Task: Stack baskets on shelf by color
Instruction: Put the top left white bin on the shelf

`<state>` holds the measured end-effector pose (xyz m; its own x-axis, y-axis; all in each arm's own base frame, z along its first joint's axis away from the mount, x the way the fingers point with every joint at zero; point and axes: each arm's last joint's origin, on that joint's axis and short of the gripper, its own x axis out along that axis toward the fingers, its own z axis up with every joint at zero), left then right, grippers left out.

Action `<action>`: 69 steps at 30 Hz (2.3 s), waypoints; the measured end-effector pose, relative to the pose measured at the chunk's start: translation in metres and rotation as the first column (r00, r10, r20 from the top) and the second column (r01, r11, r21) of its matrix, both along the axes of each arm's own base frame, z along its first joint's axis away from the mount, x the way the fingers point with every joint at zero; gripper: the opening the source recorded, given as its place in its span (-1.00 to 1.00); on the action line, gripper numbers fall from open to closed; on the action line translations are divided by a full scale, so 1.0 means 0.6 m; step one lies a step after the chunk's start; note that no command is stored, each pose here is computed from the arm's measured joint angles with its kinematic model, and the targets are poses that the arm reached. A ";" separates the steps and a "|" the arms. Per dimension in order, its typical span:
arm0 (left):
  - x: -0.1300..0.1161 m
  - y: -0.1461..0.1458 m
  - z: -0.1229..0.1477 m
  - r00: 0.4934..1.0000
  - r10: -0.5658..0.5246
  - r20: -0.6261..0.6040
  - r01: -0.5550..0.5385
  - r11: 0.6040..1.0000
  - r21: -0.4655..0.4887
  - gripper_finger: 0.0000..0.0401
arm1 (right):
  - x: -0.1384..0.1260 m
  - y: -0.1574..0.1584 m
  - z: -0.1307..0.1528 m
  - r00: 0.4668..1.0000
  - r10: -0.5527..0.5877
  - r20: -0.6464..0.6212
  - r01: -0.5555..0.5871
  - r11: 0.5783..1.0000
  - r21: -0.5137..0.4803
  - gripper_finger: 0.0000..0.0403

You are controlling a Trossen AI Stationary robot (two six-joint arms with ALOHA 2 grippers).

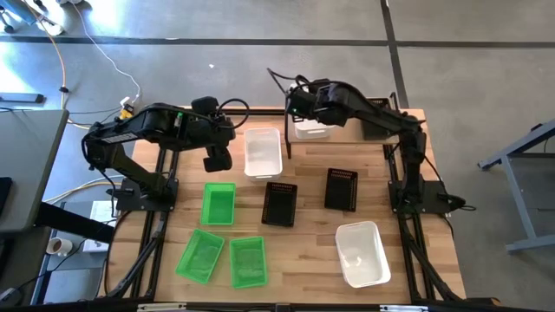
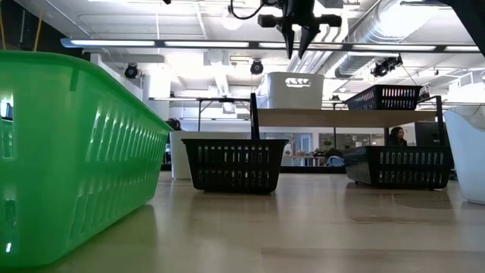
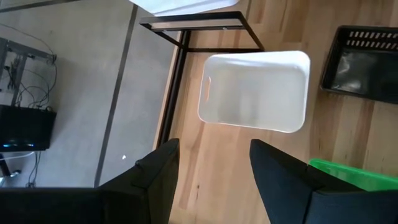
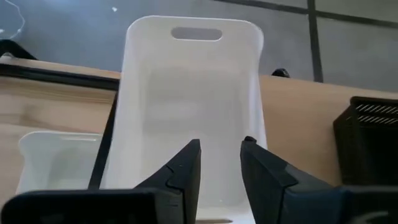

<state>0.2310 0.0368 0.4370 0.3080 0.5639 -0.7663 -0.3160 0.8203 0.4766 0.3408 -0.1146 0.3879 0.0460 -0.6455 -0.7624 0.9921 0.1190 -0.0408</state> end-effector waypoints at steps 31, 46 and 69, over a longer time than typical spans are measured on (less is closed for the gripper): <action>0.000 0.000 0.000 1.000 0.015 0.011 -0.014 1.000 -0.005 -0.07 | -0.111 -0.197 -0.008 0.938 0.269 -0.216 -0.209 0.942 0.264 -0.61; 0.001 0.000 0.001 0.999 0.027 0.025 -0.027 1.000 -0.009 -0.07 | -0.088 -0.234 -0.066 0.921 0.353 -0.167 -0.257 0.871 0.419 -0.61; 0.001 0.000 0.001 0.999 0.027 0.025 -0.027 1.000 -0.009 -0.07 | -0.077 -0.228 -0.075 0.931 0.362 -0.044 -0.295 0.818 0.493 -0.61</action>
